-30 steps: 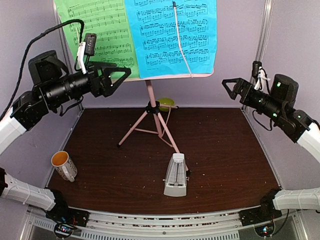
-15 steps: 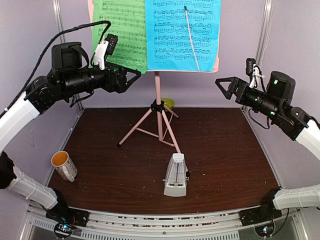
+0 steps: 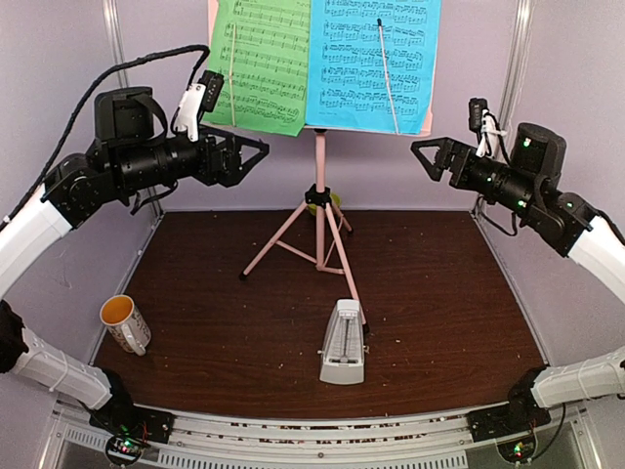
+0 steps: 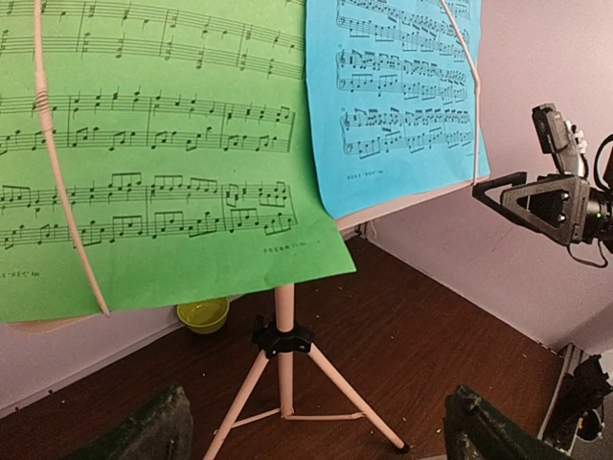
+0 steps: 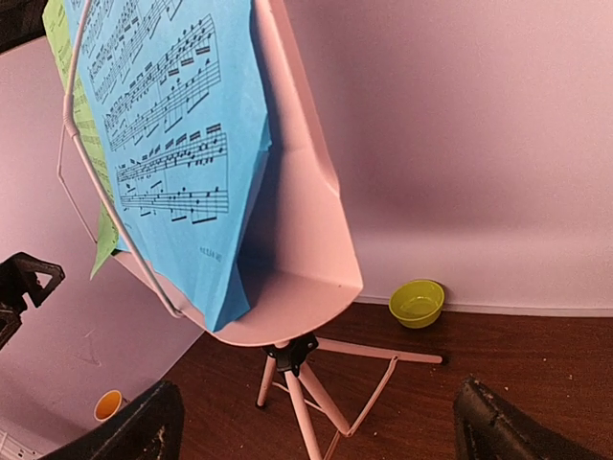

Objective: Set up the instrument practice props

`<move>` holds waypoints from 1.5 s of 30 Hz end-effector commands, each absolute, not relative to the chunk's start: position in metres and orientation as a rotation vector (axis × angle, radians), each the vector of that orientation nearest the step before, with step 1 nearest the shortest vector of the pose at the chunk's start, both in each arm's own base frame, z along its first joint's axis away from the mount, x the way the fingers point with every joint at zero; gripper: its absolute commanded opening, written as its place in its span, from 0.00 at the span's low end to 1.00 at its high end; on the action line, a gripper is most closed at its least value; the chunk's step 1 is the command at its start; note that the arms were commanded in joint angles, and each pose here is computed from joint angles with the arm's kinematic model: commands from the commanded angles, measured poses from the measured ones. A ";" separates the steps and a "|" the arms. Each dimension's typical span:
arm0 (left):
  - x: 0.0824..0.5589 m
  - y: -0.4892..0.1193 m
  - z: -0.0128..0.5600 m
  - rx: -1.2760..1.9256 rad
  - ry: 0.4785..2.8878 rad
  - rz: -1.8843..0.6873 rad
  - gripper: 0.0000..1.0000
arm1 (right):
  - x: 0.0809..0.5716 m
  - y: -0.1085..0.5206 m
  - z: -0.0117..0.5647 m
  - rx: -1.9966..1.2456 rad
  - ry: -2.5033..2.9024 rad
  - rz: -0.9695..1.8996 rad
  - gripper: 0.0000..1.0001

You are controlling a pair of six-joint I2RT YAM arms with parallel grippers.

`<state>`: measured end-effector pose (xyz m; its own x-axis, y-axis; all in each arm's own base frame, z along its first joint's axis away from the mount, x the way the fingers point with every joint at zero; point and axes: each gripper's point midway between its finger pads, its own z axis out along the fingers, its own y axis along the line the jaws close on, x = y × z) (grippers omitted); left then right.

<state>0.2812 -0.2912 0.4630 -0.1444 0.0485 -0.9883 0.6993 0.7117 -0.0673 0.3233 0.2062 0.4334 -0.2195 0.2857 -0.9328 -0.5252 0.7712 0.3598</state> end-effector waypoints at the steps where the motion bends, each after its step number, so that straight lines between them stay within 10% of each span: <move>1: 0.267 -0.278 0.474 0.601 1.578 -0.662 0.94 | 0.312 0.204 0.451 -0.202 1.569 0.784 0.98; 28: 0.195 -0.305 0.253 0.698 1.815 -0.799 0.98 | 0.209 0.274 0.236 -0.457 1.994 0.965 0.99; 45: 0.175 -0.340 0.173 0.717 1.891 -0.834 0.94 | 0.175 0.300 0.220 -0.136 2.034 0.881 1.00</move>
<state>0.1646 -0.3337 0.1443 -0.4284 0.2754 -0.8606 0.7828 0.5888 -0.2012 0.1628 0.3055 0.1883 -0.6540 0.0083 -0.7564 -0.5561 0.6726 0.4882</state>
